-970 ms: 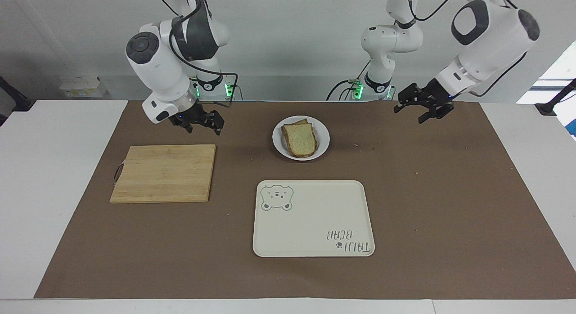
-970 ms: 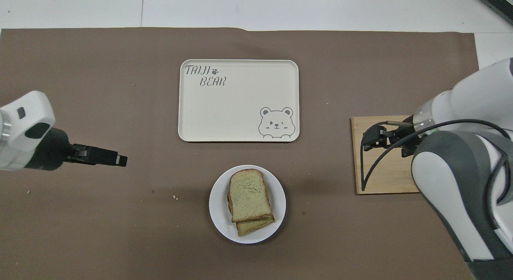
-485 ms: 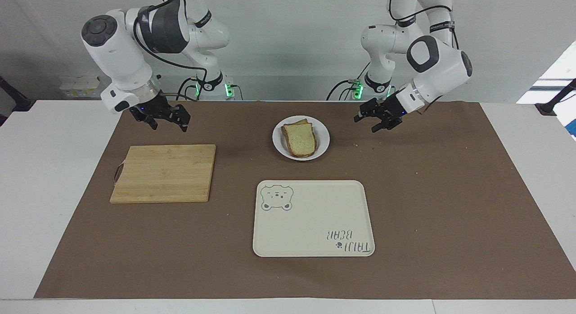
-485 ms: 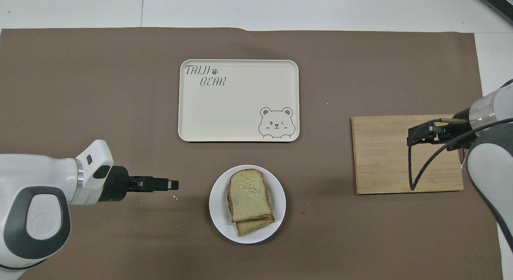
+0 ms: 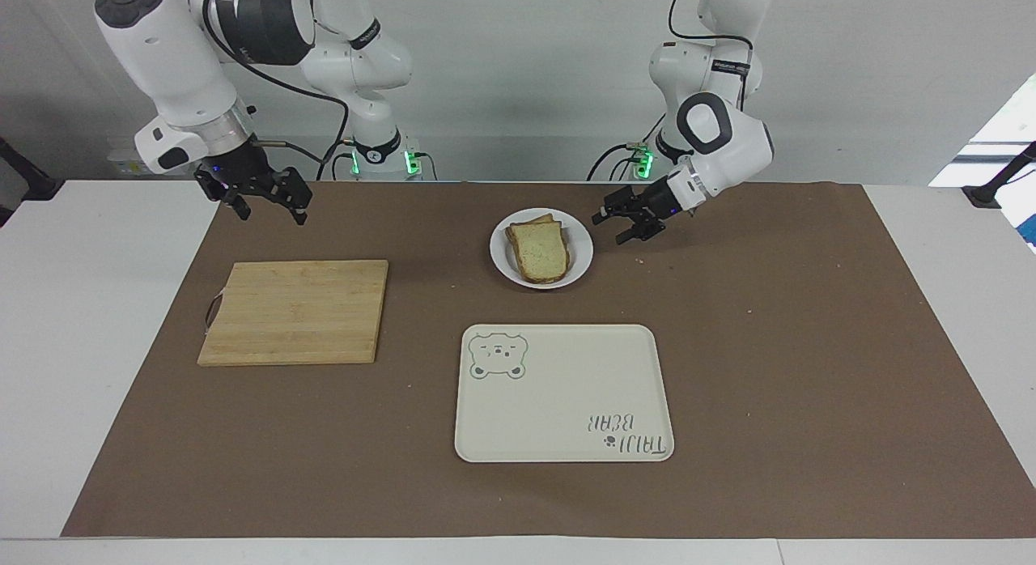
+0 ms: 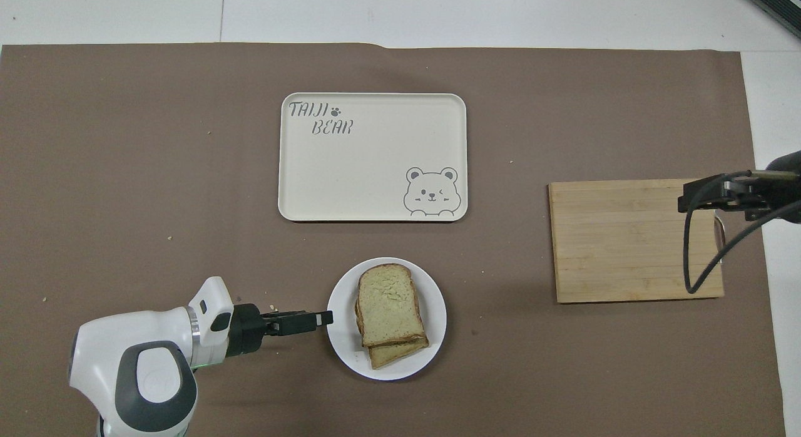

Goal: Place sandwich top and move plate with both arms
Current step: 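Reach the left gripper to the plate rim while the right gripper withdraws, then grip the white plate rim with the left gripper, then slide the plate with the left gripper onto the bear tray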

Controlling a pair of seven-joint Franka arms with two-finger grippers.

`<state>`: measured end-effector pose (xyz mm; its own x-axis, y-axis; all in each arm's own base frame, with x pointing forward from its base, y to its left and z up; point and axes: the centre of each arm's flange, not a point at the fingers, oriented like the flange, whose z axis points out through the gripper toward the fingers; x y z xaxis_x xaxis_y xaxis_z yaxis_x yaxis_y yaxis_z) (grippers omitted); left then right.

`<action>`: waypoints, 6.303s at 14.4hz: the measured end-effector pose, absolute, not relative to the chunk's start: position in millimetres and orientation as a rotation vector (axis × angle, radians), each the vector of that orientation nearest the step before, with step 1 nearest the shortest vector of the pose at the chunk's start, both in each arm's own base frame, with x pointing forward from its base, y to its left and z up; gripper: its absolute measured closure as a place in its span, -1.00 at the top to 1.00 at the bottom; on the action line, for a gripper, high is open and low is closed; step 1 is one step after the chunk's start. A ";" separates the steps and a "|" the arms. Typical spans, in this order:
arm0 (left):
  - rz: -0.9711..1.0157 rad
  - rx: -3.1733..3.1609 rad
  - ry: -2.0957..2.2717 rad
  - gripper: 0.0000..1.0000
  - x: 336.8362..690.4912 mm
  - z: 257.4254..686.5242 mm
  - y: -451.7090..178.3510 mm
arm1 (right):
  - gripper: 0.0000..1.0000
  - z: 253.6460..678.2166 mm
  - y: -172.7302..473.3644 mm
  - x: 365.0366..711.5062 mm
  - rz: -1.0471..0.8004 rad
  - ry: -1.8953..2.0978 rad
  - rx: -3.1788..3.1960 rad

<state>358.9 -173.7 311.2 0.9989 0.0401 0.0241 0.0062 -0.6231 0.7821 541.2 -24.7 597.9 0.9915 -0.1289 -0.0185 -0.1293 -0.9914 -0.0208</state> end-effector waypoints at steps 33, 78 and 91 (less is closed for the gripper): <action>0.044 2.084 0.149 -0.25 311.6 231.9 -193.1 | 1.00 664.6 -39.9 521.2 -0.053 0.076 -3.154; 0.201 1.998 0.578 -0.92 502.4 269.2 -181.7 | 1.00 661.2 -7.4 525.6 -0.058 0.014 -3.155; 0.216 2.128 0.464 -0.92 547.0 264.5 -196.4 | 1.00 661.2 -7.4 525.6 -0.058 0.014 -3.155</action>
<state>547.0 -196.4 264.5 0.9137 0.4059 -0.0214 0.2453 -0.5087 0.8253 525.6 -7.4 661.2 0.9993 -0.0087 0.0366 -0.0091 -0.9999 0.0133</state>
